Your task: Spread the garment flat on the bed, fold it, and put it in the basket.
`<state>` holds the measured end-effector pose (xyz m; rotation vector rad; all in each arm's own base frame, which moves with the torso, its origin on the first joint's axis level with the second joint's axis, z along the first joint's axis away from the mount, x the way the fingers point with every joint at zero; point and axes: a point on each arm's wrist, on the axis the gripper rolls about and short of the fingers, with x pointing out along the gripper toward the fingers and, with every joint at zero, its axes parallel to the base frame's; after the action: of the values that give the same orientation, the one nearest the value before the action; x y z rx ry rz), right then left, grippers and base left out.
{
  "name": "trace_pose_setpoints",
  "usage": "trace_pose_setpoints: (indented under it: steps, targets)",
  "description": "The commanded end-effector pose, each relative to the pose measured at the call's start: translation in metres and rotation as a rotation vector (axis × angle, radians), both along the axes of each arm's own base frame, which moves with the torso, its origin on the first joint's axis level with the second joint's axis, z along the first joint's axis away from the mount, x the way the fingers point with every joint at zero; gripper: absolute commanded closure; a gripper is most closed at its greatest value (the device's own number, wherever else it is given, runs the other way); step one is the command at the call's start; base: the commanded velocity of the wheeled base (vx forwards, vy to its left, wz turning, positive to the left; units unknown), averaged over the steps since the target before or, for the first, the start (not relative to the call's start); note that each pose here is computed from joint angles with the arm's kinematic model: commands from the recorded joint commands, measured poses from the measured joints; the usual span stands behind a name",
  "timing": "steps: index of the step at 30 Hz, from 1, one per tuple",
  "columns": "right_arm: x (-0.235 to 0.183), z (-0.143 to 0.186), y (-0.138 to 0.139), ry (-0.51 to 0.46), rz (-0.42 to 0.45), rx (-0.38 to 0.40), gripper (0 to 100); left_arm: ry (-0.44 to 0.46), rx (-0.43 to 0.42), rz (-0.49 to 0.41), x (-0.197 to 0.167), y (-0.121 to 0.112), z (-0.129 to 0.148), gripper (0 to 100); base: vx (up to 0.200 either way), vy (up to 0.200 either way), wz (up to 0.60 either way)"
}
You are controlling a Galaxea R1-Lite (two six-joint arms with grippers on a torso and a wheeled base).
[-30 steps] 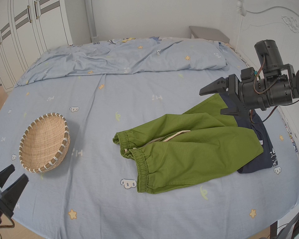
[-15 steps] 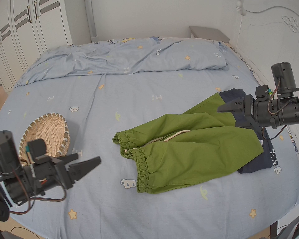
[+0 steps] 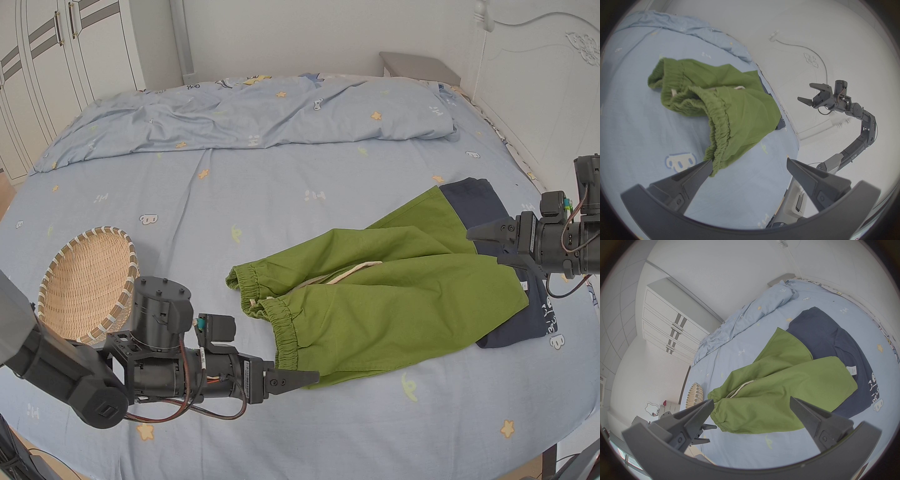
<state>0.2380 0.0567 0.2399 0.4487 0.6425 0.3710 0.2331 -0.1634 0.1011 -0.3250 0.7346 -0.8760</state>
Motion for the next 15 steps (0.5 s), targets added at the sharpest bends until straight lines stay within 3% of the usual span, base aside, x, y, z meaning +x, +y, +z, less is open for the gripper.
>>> trace_pose_setpoints:
  steps: [1,15]
  targets:
    - [-0.005,0.001,-0.003,-0.006,-0.008,0.001,0,0.031,0.022,-0.006,0.009,-0.009,-0.015,0,0.000,0.000,0.00]
    - [-0.003,-0.001,-0.003,0.003,-0.011,-0.001,0,0.013,0.019,0.047,0.012,0.010,-0.006,0,0.000,0.000,0.00]
